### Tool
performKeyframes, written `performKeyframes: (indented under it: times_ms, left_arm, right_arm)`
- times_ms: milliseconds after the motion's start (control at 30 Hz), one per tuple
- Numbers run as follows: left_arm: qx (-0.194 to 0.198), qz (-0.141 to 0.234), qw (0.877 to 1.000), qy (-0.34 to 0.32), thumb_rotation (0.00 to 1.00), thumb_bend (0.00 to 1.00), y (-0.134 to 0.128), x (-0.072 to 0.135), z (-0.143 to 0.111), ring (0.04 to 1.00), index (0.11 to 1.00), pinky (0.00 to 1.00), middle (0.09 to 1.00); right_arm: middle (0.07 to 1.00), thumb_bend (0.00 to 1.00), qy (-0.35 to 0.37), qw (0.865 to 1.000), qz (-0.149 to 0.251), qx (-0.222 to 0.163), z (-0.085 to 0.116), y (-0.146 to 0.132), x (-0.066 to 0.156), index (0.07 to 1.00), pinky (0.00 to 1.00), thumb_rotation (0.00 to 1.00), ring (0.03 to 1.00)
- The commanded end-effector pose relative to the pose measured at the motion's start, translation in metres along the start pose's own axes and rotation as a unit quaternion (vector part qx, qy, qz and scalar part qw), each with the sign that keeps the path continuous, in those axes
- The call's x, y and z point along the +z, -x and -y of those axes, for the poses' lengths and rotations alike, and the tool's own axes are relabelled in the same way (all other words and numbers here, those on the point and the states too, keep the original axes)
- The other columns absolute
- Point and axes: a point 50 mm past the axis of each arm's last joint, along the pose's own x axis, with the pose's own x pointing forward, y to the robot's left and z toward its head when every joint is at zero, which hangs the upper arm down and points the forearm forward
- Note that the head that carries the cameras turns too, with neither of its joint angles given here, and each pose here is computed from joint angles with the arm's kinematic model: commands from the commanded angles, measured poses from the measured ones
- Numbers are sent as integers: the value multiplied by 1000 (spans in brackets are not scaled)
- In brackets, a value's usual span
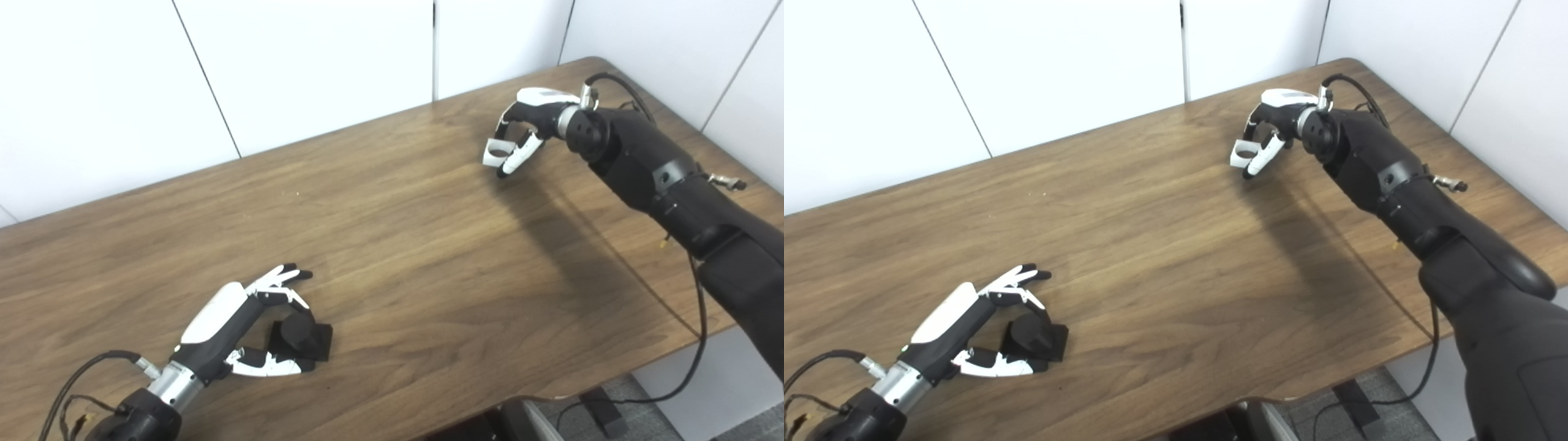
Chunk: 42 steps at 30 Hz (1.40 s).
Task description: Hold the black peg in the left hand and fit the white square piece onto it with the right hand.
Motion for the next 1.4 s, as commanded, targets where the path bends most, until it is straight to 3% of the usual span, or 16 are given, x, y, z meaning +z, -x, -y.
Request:
performKeyframes:
  times_ms: [0, 33, 133, 233, 467, 533, 833, 1067, 1367]
  left_arm:
    - [-64, -69, 995, -16, 58, 522, 21, -23, 18, 971, 491, 936, 902]
    - [-64, -69, 995, -16, 58, 522, 21, -23, 19, 971, 491, 936, 902]
    - [-64, -68, 995, -16, 58, 522, 21, -22, 19, 971, 491, 936, 902]
    - [-65, -68, 995, -17, 58, 522, 21, -22, 19, 970, 491, 935, 902]
    - [-67, -71, 995, -15, 59, 522, 21, -23, 19, 976, 491, 942, 906]
    - [-67, -73, 995, -16, 59, 522, 21, -24, 19, 975, 491, 938, 906]
    - [-64, -68, 996, -15, 59, 523, 20, -24, 18, 975, 491, 935, 905]
    - [-62, -70, 996, -9, 60, 523, 16, -20, 20, 981, 491, 938, 905]
    - [-64, -74, 995, -13, 69, 523, 3, -16, 29, 996, 492, 965, 924]
  right_arm:
    - [888, 676, 12, 998, -26, 47, -13, 3, -13, 610, 801, 324, 906]
    - [888, 677, 12, 998, -26, 47, -13, 3, -14, 602, 801, 314, 906]
    - [882, 551, 11, 998, -30, 46, -12, 4, -14, 512, 819, 186, 907]
    - [872, 524, 10, 998, -29, 47, -12, 3, -15, 488, 840, 149, 901]
    - [858, 523, 17, 998, -21, 49, -13, 3, -14, 482, 901, 135, 923]
    - [850, 524, 20, 999, -18, 45, -13, 3, -13, 481, 871, 133, 910]
    - [813, 524, 23, 1000, 10, 1, -14, 4, -12, 480, 833, 130, 871]
    - [812, 524, 34, 998, 26, -41, -9, 9, -19, 479, 952, 131, 921]
    - [812, 523, 37, 996, 55, -64, -1, 12, -26, 481, 925, 130, 900]
